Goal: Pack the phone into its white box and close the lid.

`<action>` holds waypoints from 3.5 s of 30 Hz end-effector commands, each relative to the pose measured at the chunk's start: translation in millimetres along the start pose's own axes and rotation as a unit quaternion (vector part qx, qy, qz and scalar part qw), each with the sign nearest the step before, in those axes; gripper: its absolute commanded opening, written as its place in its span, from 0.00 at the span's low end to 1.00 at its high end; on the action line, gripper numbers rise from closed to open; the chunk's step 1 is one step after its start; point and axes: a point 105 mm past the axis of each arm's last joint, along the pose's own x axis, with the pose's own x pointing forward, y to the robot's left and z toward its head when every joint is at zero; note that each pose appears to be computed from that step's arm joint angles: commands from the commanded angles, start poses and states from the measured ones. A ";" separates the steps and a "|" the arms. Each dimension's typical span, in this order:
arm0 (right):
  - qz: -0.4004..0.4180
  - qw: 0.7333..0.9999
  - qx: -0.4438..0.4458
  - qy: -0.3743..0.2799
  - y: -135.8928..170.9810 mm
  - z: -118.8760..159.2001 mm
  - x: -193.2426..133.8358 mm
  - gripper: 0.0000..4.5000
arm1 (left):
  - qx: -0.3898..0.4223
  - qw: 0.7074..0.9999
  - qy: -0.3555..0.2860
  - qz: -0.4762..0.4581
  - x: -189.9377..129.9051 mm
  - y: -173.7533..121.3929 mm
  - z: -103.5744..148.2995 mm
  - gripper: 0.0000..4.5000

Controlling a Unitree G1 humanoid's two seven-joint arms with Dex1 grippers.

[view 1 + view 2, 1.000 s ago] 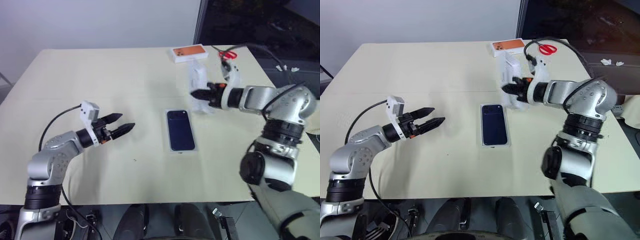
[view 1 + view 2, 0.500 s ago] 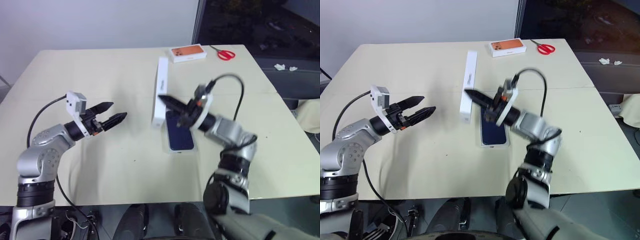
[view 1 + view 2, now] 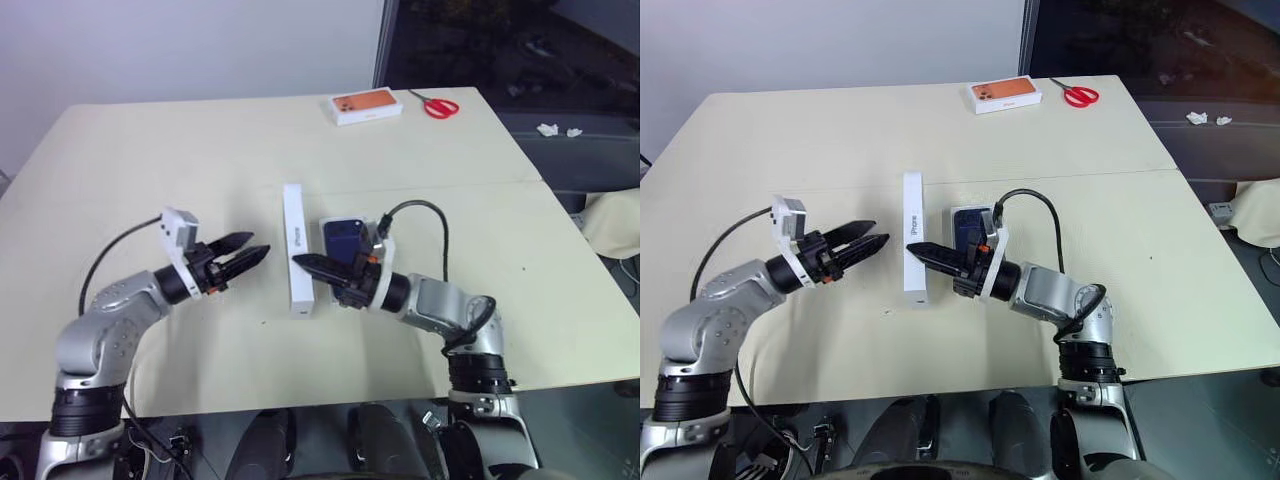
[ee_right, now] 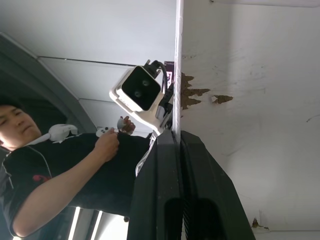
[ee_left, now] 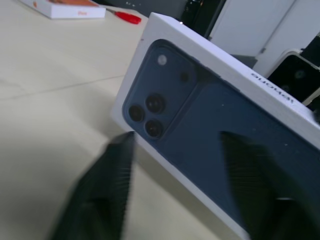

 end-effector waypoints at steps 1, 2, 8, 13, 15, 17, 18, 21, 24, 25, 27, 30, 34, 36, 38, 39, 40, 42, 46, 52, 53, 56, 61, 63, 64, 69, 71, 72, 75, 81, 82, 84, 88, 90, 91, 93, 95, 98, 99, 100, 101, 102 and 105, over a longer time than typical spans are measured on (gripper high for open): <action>0.027 1.000 -0.001 -0.002 9.3 3.6 3.2 0.00 | 0.004 1.000 -0.008 -0.021 3.7 -10.8 0.4 0.14; 0.027 1.000 -0.001 -0.003 9.3 4.4 3.9 0.00 | 0.004 1.000 -0.007 -0.021 4.4 -11.1 -1.9 0.02; -0.003 1.000 -0.025 -0.007 -2.4 10.0 1.9 0.00 | 0.003 1.000 -0.009 -0.018 20.4 -14.2 -14.8 0.01; -0.012 0.999 -0.043 -0.013 -6.1 17.2 -2.7 0.00 | -0.006 0.999 -0.016 -0.028 39.1 -20.5 -22.2 0.01; -0.017 0.999 -0.046 -0.016 -9.0 19.7 -2.7 0.00 | -0.010 0.999 -0.019 -0.033 45.8 -22.6 -25.3 0.01; -0.018 0.998 -0.049 -0.023 -10.5 24.1 -2.7 0.00 | -0.011 0.999 -0.020 -0.038 50.6 -24.3 -26.3 0.01; -0.019 0.998 -0.049 -0.026 -11.0 26.0 -3.7 0.00 | -0.011 0.999 -0.020 -0.041 52.4 -25.2 -26.3 0.01; -0.031 0.997 -0.061 -0.030 -13.0 30.2 -9.8 0.33 | -0.012 0.999 -0.019 -0.048 56.4 -27.6 -27.4 0.00; -0.040 0.995 -0.082 -0.030 -9.1 36.6 -17.3 0.66 | -0.017 0.998 -0.018 -0.052 59.5 -29.3 -30.4 0.00; -0.042 0.995 -0.086 -0.029 -8.5 37.7 -18.5 0.79 | -0.018 0.998 -0.018 -0.053 60.0 -29.4 -31.0 0.00; -0.058 0.987 -0.145 -0.021 4.3 49.6 -33.6 0.89 | -0.019 0.998 -0.018 -0.060 64.0 -34.3 -32.4 0.00; -0.081 0.974 -0.210 -0.012 19.3 65.5 -53.3 0.89 | -0.021 0.997 -0.022 -0.066 68.2 -37.2 -30.9 0.00; -0.125 0.950 -0.284 -0.020 29.2 90.2 -77.8 0.89 | -0.025 0.997 -0.024 -0.073 73.6 -39.8 -32.3 0.00; -0.138 0.943 -0.302 -0.027 30.7 100.0 -87.7 0.89 | -0.028 0.996 -0.023 -0.076 77.3 -41.2 -34.3 0.00; -0.170 0.926 -0.337 -0.021 22.8 105.8 -93.8 0.89 | -0.030 0.996 -0.022 -0.080 84.7 -42.5 -37.5 0.00; -0.181 0.919 -0.351 -0.016 18.9 107.4 -94.9 0.89 | -0.030 0.996 -0.021 -0.086 88.4 -44.3 -38.4 0.00; -0.198 0.905 -0.377 -0.005 13.6 108.2 -95.0 0.89 | -0.030 0.995 -0.021 -0.093 92.8 -46.7 -38.8 0.00; -0.212 0.884 -0.417 0.014 7.8 108.0 -93.2 0.89 | -0.030 0.994 -0.021 -0.102 99.8 -49.1 -38.8 0.00; -0.235 0.849 -0.473 0.006 3.1 119.8 -89.8 0.89 | -0.024 0.993 -0.023 -0.112 110.1 -52.1 -36.6 0.00; -0.247 0.814 -0.526 -0.018 9.3 133.5 -88.1 0.84 | -0.004 0.995 -0.028 -0.092 91.1 -39.7 -24.6 0.00; -0.244 0.817 -0.522 -0.020 9.6 133.4 -87.3 0.77 | -0.001 0.996 -0.028 -0.088 87.1 -37.9 -22.8 0.00; -0.244 0.806 -0.540 -0.003 7.1 128.7 -84.9 0.48 | 0.014 0.996 -0.027 -0.080 73.1 -34.4 -14.8 0.00; -0.249 0.788 -0.564 0.014 2.5 125.3 -83.1 0.01 | 0.015 0.997 -0.011 -0.070 48.7 -33.7 -7.4 0.00; -0.249 0.776 -0.579 0.026 1.0 122.2 -81.8 0.01 | 0.010 0.997 0.019 -0.069 34.7 -34.5 -14.8 0.00; -0.252 0.768 -0.588 0.034 -1.2 120.9 -81.7 0.01 | 0.004 0.997 0.038 -0.062 27.3 -32.8 -21.9 0.00; -0.259 0.739 -0.616 0.079 -14.5 111.6 -83.2 0.01 | 0.012 0.995 0.103 -0.007 10.0 -15.5 -54.8 0.00; -0.256 0.737 -0.619 0.092 -19.9 106.3 -83.2 0.01 | 0.002 0.996 0.095 0.001 17.7 -12.3 -60.7 0.00; -0.253 0.740 -0.616 0.094 -21.0 104.3 -82.5 0.01 | -0.006 0.996 0.090 0.002 21.3 -11.9 -62.6 0.00; -0.245 0.753 -0.605 0.087 -20.1 102.2 -80.3 0.01 | -0.011 0.997 0.080 -0.002 33.5 -12.3 -68.2 0.00; -0.238 0.767 -0.591 0.075 -16.9 98.3 -80.6 0.01 | -0.020 0.998 0.058 -0.027 65.8 -22.7 -67.6 0.00; -0.231 0.772 -0.588 0.069 -13.4 96.8 -78.5 0.01 | -0.019 0.998 0.054 -0.032 72.6 -25.3 -66.3 0.00; -0.226 0.776 -0.586 0.060 -8.1 96.9 -76.2 0.01 | -0.023 0.998 0.049 -0.036 80.9 -27.0 -64.5 0.00; -0.245 0.765 -0.592 0.068 -14.9 95.7 -80.5 0.01 | -0.021 0.998 0.047 -0.042 84.9 -27.1 -64.0 0.00; -0.251 0.760 -0.595 0.071 -17.2 95.5 -83.2 0.01 | -0.020 0.998 0.046 -0.043 87.1 -27.6 -63.1 0.00; -0.254 0.758 -0.596 0.072 -18.0 95.5 -84.7 0.01 | -0.020 0.998 0.043 -0.045 88.3 -28.1 -61.5 0.00; -0.263 0.757 -0.594 0.066 -19.5 98.5 -88.7 0.01 | -0.024 0.998 0.035 -0.046 92.0 -29.0 -57.5 0.00; -0.269 0.755 -0.594 0.063 -20.4 100.8 -90.5 0.01 | -0.022 0.998 0.030 -0.048 95.1 -30.0 -55.5 0.00; -0.271 0.754 -0.594 0.061 -21.6 101.8 -90.3 0.01 | -0.018 0.998 0.026 -0.049 99.8 -30.8 -52.8 0.00; -0.272 0.754 -0.594 0.061 -22.4 101.8 -90.1 0.01 | -0.018 0.998 0.025 -0.049 101.2 -30.8 -52.1 0.00; -0.273 0.754 -0.594 0.061 -23.3 101.9 -90.1 0.01 | -0.018 0.998 0.025 -0.049 102.5 -30.8 -51.9 0.00; -0.274 0.754 -0.594 0.061 -23.9 101.9 -90.3 0.01 | -0.017 0.998 0.025 -0.050 103.5 -30.8 -52.0 0.00; -0.276 0.753 -0.594 0.061 -24.2 102.1 -90.5 0.01 | -0.017 0.998 0.026 -0.051 104.7 -30.9 -52.6 0.00; -0.281 0.750 -0.596 0.059 -24.3 104.0 -92.4 0.01 | -0.016 0.998 0.028 -0.053 107.9 -31.1 -53.0 0.00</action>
